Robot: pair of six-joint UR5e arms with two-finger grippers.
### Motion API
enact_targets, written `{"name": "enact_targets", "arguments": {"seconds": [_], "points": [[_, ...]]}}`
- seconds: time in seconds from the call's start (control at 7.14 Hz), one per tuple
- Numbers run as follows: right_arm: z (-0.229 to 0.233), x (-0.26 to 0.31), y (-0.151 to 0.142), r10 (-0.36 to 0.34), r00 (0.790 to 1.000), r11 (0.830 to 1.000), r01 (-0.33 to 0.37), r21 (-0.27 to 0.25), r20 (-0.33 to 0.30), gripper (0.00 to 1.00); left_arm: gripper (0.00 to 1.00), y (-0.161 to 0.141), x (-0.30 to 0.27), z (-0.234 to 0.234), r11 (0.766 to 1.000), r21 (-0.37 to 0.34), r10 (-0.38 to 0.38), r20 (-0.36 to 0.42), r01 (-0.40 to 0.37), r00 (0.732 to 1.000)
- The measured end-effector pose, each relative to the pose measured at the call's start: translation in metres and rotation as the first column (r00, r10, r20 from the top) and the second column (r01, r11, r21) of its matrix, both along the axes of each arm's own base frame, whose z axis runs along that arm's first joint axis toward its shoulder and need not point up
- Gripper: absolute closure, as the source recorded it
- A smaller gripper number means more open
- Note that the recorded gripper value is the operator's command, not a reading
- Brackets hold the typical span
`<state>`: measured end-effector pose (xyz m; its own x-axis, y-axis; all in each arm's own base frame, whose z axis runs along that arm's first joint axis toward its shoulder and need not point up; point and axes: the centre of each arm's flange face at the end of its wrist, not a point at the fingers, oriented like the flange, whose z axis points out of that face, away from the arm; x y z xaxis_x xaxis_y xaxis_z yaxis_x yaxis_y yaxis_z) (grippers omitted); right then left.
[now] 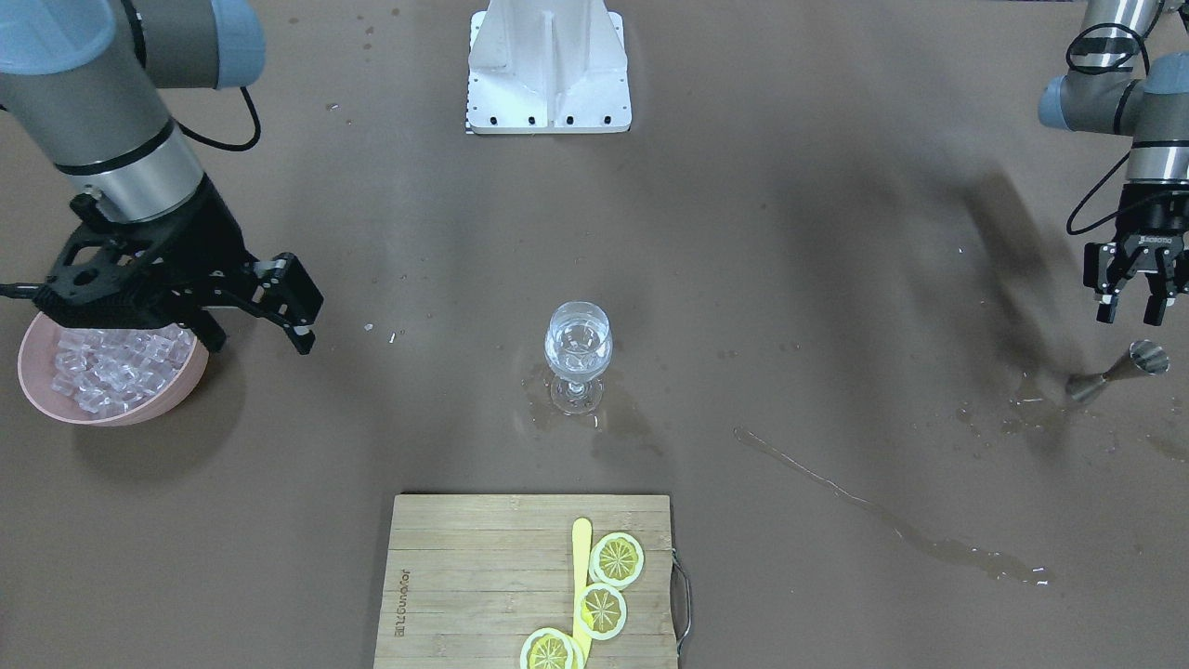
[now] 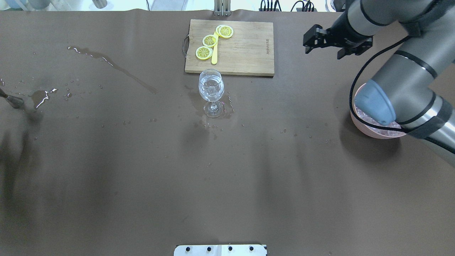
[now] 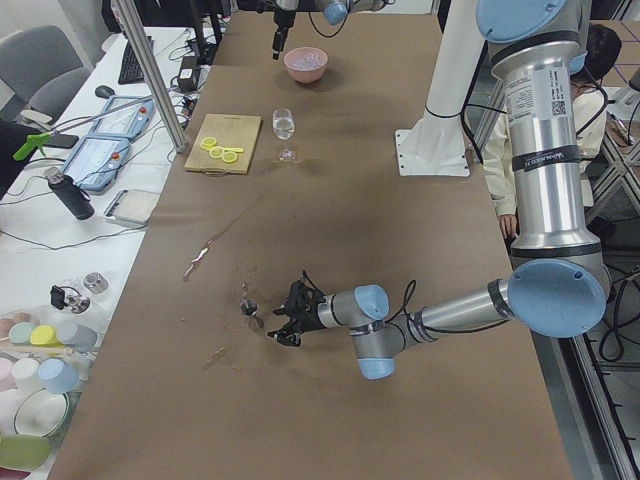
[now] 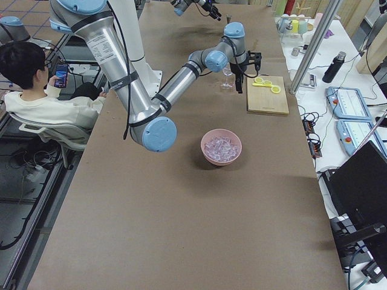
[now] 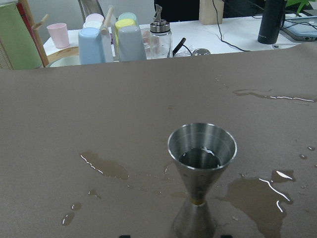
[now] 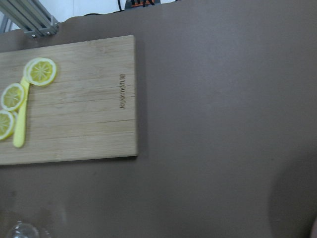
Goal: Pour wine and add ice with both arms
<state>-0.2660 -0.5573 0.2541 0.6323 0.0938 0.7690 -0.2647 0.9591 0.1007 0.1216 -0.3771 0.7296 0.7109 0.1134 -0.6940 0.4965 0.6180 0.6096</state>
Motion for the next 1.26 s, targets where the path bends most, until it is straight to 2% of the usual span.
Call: {"name": "enact_targets", "arguments": {"seconds": [0.28,0.42,0.7,0.98,1.26], "points": [[0.063,0.064,0.006,-0.053,0.997,0.999,0.053,0.007,-0.051,0.03,0.32,0.023,-0.010,-0.006,0.993,-0.035,0.114,-0.045,-0.116,0.992],[0.103,0.105,0.011,-0.087,0.993,0.996,0.088,0.005,-0.074,0.02,0.32,0.022,-0.025,-0.008,0.987,-0.061,0.145,-0.073,-0.150,0.987],[0.168,0.170,0.027,-0.136,0.984,0.991,0.137,0.001,-0.112,0.02,0.32,-0.005,-0.074,-0.024,0.976,-0.121,0.164,-0.141,-0.181,0.976],[0.220,0.220,0.046,-0.160,0.976,0.987,0.159,-0.017,-0.147,0.02,0.32,-0.043,-0.123,-0.059,0.965,-0.160,0.184,-0.144,-0.206,0.972],[0.275,0.254,0.061,-0.189,0.966,0.982,0.182,-0.057,-0.175,0.01,0.32,-0.082,-0.154,-0.102,0.951,-0.199,0.210,-0.140,-0.235,0.968]]}}
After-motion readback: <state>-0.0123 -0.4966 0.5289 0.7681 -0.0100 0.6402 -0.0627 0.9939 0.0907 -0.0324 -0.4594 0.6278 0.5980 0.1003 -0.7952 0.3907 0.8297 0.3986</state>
